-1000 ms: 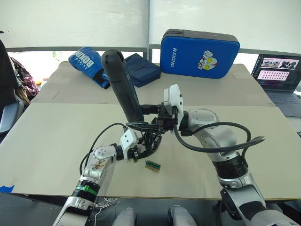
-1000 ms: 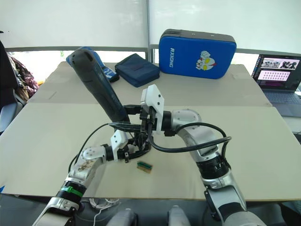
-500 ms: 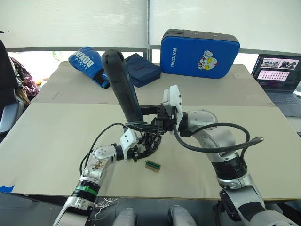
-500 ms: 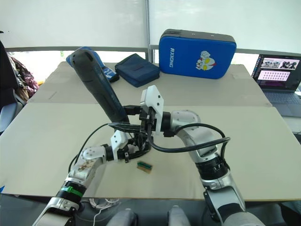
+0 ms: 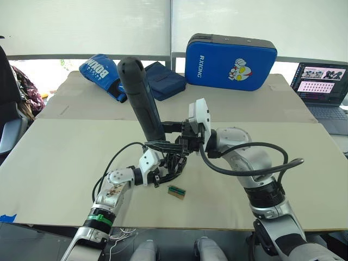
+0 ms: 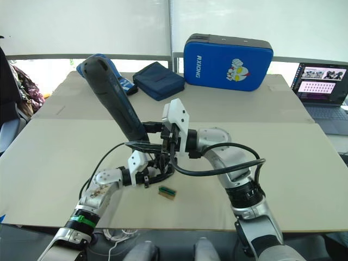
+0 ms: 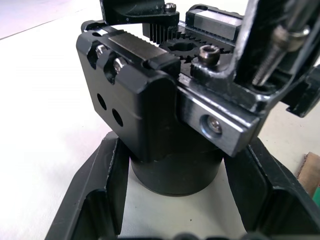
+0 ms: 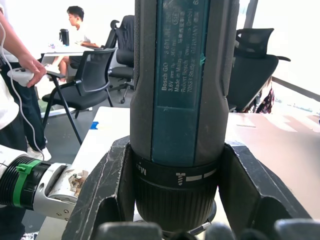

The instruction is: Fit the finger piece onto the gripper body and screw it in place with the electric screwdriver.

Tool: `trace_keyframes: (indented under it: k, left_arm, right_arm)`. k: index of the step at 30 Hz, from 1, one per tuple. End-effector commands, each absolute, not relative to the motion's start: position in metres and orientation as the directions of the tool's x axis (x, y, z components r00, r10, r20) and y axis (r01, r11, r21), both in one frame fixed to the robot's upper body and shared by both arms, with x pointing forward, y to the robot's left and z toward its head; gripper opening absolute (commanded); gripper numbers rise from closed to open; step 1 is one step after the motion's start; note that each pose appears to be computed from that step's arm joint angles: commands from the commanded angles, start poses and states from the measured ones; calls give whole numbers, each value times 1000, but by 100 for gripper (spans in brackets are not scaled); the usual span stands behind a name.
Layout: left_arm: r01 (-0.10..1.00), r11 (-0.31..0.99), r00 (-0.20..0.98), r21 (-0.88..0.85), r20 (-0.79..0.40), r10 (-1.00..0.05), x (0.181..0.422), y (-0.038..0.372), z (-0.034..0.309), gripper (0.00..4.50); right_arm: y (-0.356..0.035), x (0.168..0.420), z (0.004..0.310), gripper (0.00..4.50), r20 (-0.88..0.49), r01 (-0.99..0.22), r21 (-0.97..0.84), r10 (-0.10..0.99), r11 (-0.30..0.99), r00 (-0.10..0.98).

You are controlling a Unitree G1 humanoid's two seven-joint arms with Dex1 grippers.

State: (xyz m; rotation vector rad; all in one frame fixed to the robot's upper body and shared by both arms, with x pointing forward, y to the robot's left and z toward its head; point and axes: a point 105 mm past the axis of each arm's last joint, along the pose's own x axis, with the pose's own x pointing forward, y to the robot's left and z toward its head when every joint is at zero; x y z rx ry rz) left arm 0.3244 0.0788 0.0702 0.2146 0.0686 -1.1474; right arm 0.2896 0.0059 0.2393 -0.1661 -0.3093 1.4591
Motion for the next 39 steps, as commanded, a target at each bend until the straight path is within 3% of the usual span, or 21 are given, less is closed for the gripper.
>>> trace_keyframes:
  k: [1, 25, 39]
  left_arm:
    - [940, 339, 337, 36, -256, -906, 308, 73, 39, 227]
    - [940, 339, 337, 36, -256, -906, 309, 73, 40, 227]
    - [938, 344, 342, 38, -258, -904, 309, 74, 39, 227]
  right_arm:
    - [5, 283, 253, 193, 156, -939, -325, 986, 108, 59]
    - [-7, 295, 246, 193, 130, -928, -340, 985, 152, 114]
    - [-18, 307, 215, 193, 136, -932, -263, 966, 249, 219]
